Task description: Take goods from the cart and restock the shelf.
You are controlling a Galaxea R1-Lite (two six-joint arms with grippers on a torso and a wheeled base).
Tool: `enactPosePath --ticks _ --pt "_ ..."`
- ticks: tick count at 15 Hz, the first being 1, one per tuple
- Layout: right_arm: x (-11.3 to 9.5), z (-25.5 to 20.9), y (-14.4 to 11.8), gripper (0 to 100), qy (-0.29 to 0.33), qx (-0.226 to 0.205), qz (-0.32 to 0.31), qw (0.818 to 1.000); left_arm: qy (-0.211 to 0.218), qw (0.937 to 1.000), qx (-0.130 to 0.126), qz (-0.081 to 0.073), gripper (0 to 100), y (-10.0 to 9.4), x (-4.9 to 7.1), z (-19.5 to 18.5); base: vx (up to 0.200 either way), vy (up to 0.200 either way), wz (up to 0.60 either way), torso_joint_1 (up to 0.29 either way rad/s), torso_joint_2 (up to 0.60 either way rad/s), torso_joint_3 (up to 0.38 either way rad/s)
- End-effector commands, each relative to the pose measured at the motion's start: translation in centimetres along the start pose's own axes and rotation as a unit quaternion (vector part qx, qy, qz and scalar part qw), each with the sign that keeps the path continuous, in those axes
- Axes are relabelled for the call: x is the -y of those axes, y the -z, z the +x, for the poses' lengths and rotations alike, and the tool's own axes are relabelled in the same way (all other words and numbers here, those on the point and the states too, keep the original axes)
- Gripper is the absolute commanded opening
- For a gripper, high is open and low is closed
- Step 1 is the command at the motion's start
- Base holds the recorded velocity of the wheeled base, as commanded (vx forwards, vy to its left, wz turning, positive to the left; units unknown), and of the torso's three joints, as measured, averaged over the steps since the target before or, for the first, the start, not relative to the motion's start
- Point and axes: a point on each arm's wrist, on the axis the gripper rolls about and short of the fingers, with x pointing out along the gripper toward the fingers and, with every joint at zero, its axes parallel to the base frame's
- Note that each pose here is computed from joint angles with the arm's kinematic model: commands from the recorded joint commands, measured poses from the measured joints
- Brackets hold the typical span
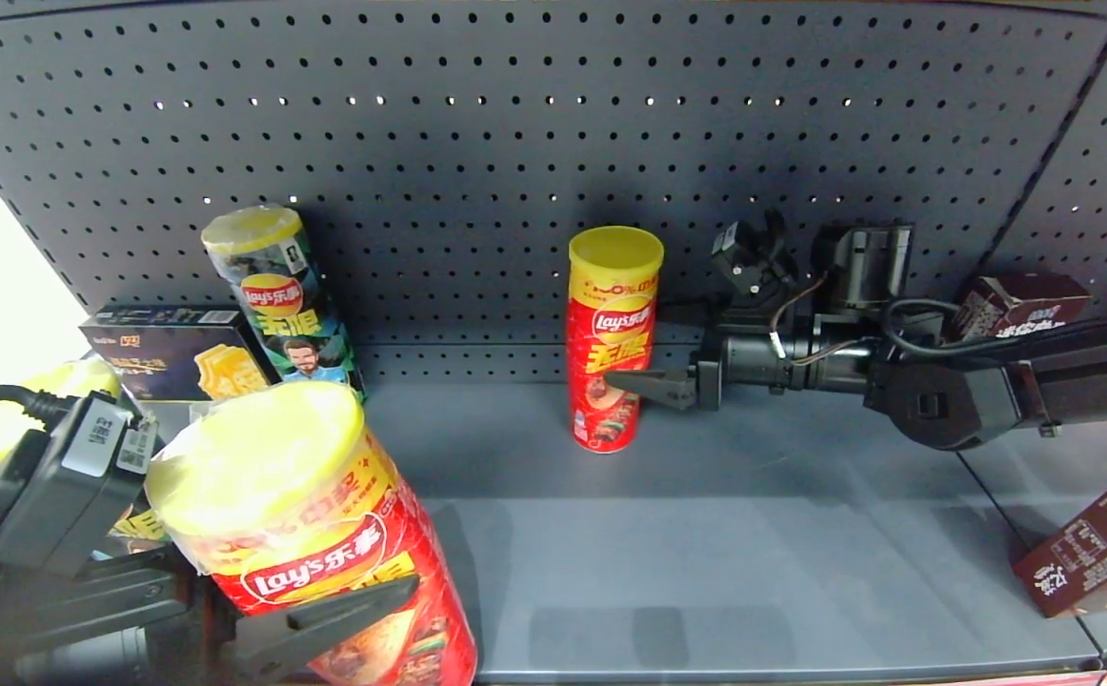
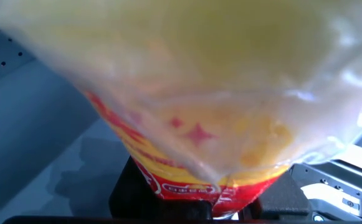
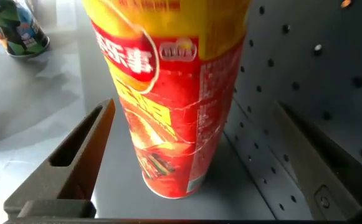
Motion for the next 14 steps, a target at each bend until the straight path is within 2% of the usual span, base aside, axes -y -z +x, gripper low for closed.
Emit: enactPosePath --ticks 1,11,12,14 --pt "0.1 0.7 0.8 100 -0.004 -0.003 0.003 1.0 0.0 1.0 0.0 0.0 0 0.0 0.0 0.0 0.0 0.0 0.0 0.0 0.0 0.0" --pt "0.1 3.5 1.5 100 -0.02 0.004 0.0 1.0 0.0 1.0 -0.005 -0.003 0 0.3 0.0 0.0 0.0 0.0 0.0 0.0 0.0 0.0" --pt "0.0 3.5 1.5 0 -0.022 0.008 -0.002 1.0 0.0 1.0 -0.005 -0.003 0 0.3 0.0 0.0 0.0 0.0 0.0 0.0 0.0 0.0" --pt "-0.2 3.6 1.4 0 -0.018 0.008 -0.003 1.0 0.0 1.0 -0.004 -0.003 0 0.3 0.0 0.0 0.0 0.0 0.0 0.0 0.0 0.0"
